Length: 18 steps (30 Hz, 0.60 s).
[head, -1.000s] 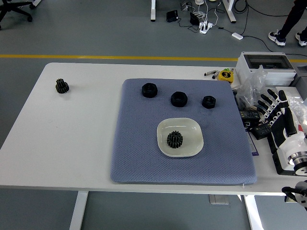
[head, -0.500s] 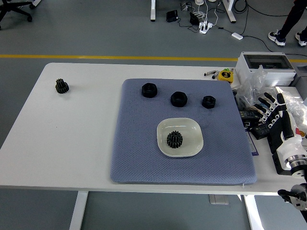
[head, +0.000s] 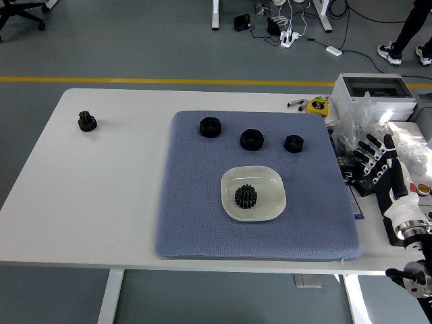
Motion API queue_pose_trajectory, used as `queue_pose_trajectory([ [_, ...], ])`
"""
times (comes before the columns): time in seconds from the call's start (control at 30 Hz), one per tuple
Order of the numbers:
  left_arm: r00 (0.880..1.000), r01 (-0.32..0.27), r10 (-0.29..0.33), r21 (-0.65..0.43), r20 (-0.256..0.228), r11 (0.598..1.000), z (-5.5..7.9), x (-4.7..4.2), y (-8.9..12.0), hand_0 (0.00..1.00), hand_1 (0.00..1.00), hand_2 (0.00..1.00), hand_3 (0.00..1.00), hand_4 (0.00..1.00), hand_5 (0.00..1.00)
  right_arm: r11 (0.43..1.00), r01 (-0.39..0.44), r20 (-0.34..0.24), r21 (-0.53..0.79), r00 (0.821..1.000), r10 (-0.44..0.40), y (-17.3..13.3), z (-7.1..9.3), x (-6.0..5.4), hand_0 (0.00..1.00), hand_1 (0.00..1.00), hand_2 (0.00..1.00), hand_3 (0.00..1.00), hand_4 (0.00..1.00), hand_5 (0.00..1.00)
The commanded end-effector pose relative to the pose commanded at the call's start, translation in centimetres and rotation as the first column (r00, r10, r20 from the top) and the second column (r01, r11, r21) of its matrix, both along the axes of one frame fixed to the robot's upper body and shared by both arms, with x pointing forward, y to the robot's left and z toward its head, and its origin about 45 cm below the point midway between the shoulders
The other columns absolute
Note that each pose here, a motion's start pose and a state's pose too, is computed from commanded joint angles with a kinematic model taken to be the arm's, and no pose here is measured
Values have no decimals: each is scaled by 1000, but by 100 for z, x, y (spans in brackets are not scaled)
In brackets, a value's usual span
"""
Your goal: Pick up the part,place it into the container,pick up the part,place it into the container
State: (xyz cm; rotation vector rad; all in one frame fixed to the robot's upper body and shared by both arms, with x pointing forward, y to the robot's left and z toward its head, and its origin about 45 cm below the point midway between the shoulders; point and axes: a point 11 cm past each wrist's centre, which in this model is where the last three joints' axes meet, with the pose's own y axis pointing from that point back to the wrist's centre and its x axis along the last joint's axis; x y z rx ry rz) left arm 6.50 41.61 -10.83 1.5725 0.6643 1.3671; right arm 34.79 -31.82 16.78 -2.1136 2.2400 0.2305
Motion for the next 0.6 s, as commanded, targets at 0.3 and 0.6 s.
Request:
queue_pose_trajectory([
  [0.3, 1000, 0, 0, 0, -7, 1000, -5, -32, 0, 653, 654, 622, 557, 597, 498, 1000, 4, -12, 3, 1000, -4, 7, -34, -15, 758, 756, 806, 852, 998, 998],
  [0.6, 1000, 0, 0, 0, -9, 1000, -6, -39, 3, 653, 654, 620, 557, 596, 498, 1000, 16, -4, 14, 1000, -16, -14, -13, -8, 753, 752, 802, 850, 998, 998],
])
